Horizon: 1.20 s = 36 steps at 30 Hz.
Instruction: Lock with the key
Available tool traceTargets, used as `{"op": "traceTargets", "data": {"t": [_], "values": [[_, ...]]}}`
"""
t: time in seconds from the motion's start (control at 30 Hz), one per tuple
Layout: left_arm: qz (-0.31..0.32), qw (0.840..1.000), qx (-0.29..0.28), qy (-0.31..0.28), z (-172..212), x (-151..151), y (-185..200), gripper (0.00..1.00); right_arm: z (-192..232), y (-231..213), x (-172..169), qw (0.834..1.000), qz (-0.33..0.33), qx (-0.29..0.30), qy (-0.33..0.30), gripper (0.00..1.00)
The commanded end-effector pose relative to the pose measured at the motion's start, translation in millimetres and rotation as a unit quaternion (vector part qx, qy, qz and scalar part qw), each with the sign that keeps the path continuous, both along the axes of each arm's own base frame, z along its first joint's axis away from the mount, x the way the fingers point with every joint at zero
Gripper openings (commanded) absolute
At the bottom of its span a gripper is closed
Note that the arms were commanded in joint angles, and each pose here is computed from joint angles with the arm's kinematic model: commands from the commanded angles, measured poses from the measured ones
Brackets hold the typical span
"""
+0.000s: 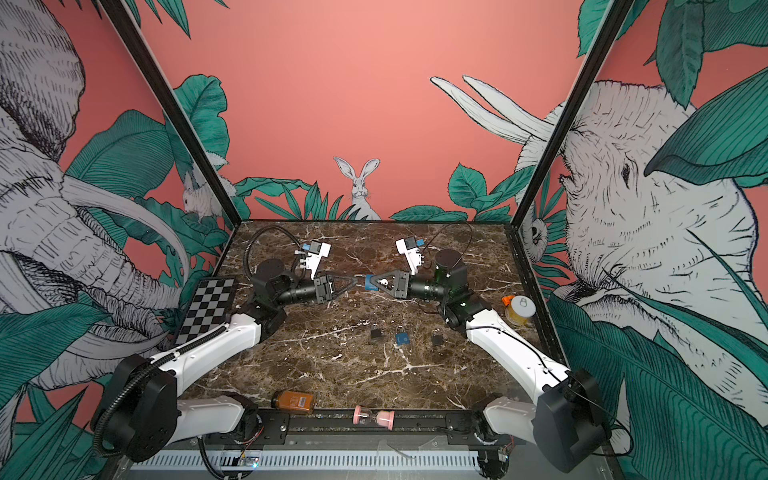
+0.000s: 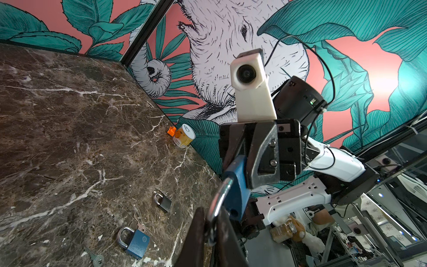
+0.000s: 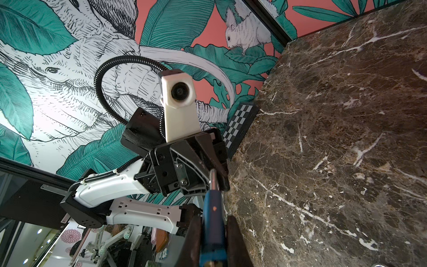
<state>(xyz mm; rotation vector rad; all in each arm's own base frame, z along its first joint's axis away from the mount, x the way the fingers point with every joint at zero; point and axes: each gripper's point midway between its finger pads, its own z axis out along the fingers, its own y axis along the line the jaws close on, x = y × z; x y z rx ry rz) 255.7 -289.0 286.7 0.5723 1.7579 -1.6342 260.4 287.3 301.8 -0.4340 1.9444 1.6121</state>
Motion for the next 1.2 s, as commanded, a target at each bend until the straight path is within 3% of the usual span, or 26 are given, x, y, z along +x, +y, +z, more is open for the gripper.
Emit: {"op": "traceTargets", "data": {"t": [0.0,0.23,0.6,1.17], "values": [[-0.006,0.999,-0.017,-0.036,21.6,-7.2,1.3,0.03,9.5,-2.8,-3.7,0.999,0.002,0.010,-0.030,0.00],[-0.007,0.999,-0.021,-0.032,22.5,-7.2,0.9,0.00,9.4,-1.8,-3.0,0.999,0.004,0.010,-0.033,0.00],[-0.060,0.994,-0.084,-0.030,57.6,-21.8,-0.5,0.00,2.2,-4.6,-2.6,0.998,-0.002,-0.014,-0.061,0.00],[-0.091,0.993,-0.067,-0.041,53.7,-39.4,-14.9,0.00,3.4,9.3,2.2,0.999,0.013,0.007,-0.049,0.00]]}}
